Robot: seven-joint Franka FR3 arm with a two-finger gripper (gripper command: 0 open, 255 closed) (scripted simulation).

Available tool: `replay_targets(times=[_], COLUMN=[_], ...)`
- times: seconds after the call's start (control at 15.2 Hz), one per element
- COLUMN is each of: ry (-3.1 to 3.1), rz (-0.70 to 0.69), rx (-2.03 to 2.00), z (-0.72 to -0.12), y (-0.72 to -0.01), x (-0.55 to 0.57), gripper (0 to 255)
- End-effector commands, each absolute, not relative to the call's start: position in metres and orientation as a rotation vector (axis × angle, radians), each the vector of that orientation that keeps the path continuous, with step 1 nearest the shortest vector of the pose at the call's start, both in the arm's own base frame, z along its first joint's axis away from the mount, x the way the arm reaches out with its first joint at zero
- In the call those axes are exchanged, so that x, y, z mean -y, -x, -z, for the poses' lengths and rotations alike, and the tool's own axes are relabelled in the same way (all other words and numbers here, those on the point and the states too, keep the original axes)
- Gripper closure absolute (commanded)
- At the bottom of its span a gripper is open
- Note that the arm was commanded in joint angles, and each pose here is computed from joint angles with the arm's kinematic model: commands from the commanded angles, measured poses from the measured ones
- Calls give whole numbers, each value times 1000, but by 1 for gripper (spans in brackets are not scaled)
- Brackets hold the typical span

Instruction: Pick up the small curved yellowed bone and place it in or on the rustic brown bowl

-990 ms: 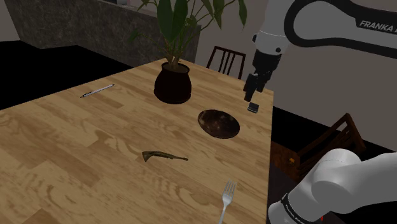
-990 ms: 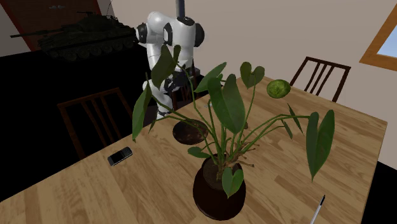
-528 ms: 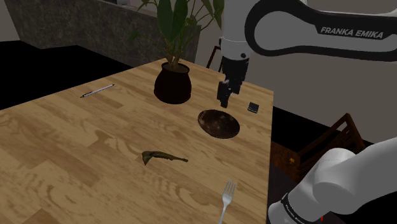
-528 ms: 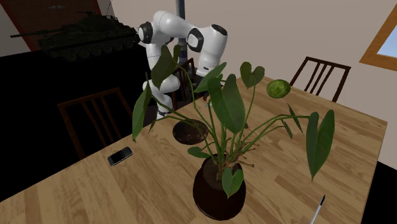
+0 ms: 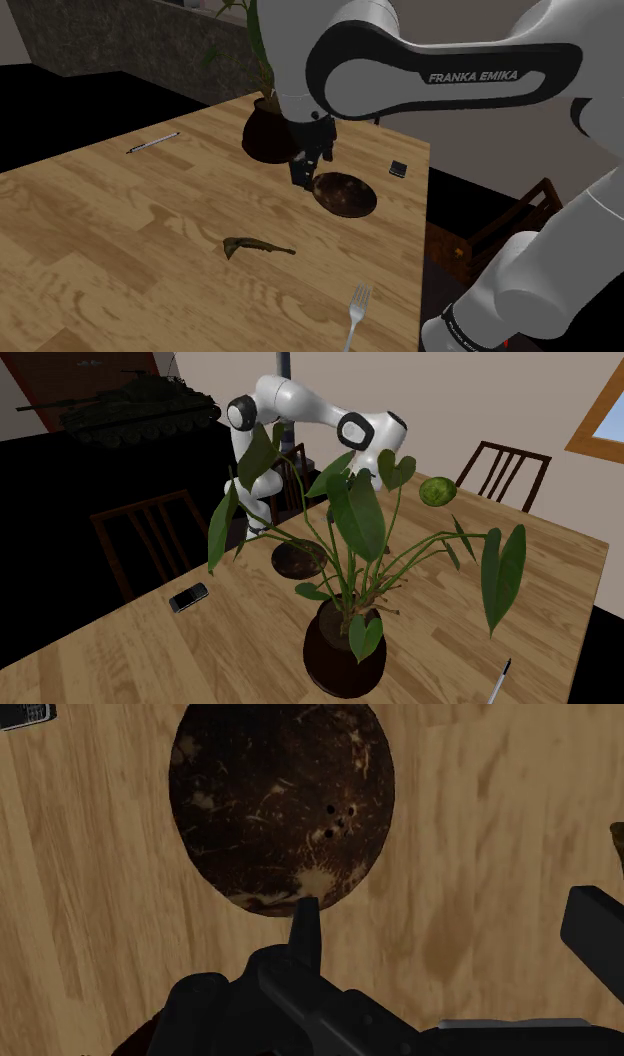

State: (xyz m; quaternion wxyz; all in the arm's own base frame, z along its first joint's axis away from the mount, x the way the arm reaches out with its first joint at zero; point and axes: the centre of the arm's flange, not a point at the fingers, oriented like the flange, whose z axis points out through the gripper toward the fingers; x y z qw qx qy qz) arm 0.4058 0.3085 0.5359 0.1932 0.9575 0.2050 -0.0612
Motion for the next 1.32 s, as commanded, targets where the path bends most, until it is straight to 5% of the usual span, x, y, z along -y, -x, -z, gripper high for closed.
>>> replay_targets(times=[0.0,0.86,1.25], ry=[-2643,-2346,-2346], rz=[187,281,281], rx=[-617,-867,-867], z=[-523,-410,-389], y=[-411,-408,-409], x=[-336,-507,-491], gripper=[0,0,0])
